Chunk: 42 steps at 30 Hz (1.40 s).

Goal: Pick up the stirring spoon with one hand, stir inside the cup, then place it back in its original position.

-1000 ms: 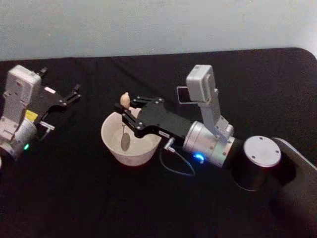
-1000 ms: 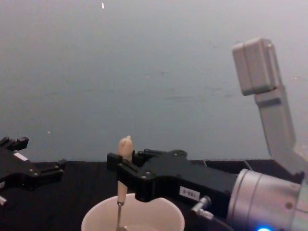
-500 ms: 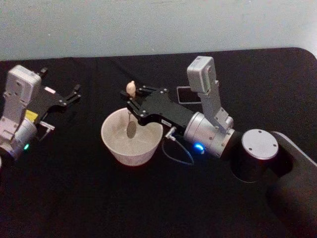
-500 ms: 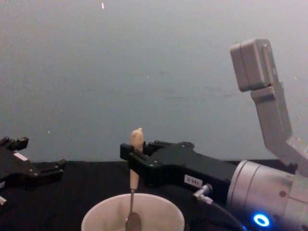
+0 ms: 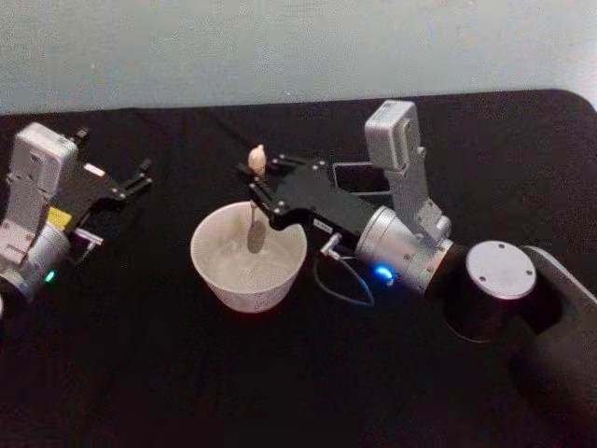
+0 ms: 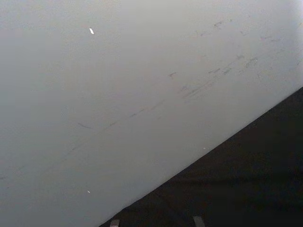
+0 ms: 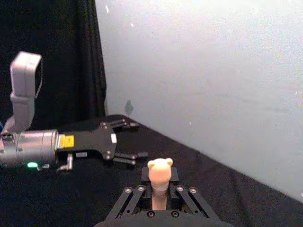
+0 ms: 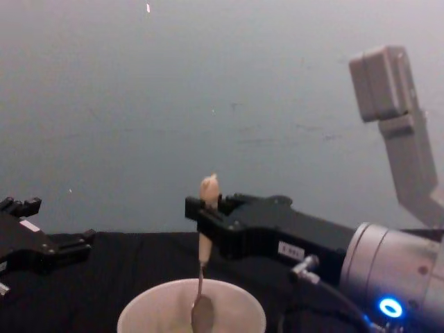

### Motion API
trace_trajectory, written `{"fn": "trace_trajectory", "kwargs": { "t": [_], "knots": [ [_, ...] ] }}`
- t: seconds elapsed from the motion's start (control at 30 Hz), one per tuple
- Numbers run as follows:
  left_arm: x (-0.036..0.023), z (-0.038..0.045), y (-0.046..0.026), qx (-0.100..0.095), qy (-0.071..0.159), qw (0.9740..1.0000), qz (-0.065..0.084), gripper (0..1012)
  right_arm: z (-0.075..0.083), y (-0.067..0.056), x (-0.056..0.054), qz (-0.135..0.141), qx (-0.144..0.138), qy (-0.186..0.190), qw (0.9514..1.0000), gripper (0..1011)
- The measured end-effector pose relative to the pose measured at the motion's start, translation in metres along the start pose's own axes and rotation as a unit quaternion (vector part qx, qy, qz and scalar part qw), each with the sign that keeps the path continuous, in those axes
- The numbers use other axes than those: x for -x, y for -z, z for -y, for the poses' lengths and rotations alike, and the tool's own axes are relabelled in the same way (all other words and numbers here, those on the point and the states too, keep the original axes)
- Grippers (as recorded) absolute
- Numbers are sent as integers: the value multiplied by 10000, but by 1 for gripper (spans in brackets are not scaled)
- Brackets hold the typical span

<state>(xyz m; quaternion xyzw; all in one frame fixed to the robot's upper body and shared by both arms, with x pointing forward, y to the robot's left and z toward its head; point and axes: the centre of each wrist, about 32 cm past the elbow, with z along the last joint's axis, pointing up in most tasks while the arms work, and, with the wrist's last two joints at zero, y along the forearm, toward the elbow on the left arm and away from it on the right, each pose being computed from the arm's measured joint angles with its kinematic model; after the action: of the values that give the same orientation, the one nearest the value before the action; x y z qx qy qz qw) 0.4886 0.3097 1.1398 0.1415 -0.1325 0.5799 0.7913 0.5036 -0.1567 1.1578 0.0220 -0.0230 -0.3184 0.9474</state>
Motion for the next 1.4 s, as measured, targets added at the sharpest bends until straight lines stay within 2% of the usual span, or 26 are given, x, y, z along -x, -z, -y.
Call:
{"fn": "trace_trajectory", "kwargs": {
  "t": [0.1, 0.37, 0.53, 0.73, 1.07, 1.4],
  "knots": [
    [0, 0, 0, 0, 0, 10000, 0, 1001, 12, -52, -1, 43, -69, 9, 10000, 214],
    [0, 0, 0, 0, 0, 10000, 0, 1001, 73, -349, 4, 207, -477, 109, 9986, 214],
    [0, 0, 0, 0, 0, 10000, 0, 1001, 128, -535, -16, 348, -692, 349, 9964, 214],
    [0, 0, 0, 0, 1, 10000, 0, 1001, 234, -668, -87, 504, -739, 749, 9932, 214],
    [0, 0, 0, 0, 0, 10000, 0, 1001, 452, -754, -145, 615, -652, 1114, 9897, 214],
    [0, 0, 0, 0, 0, 10000, 0, 1001, 597, -740, -123, 594, -480, 1274, 9889, 213]
  ]
}}
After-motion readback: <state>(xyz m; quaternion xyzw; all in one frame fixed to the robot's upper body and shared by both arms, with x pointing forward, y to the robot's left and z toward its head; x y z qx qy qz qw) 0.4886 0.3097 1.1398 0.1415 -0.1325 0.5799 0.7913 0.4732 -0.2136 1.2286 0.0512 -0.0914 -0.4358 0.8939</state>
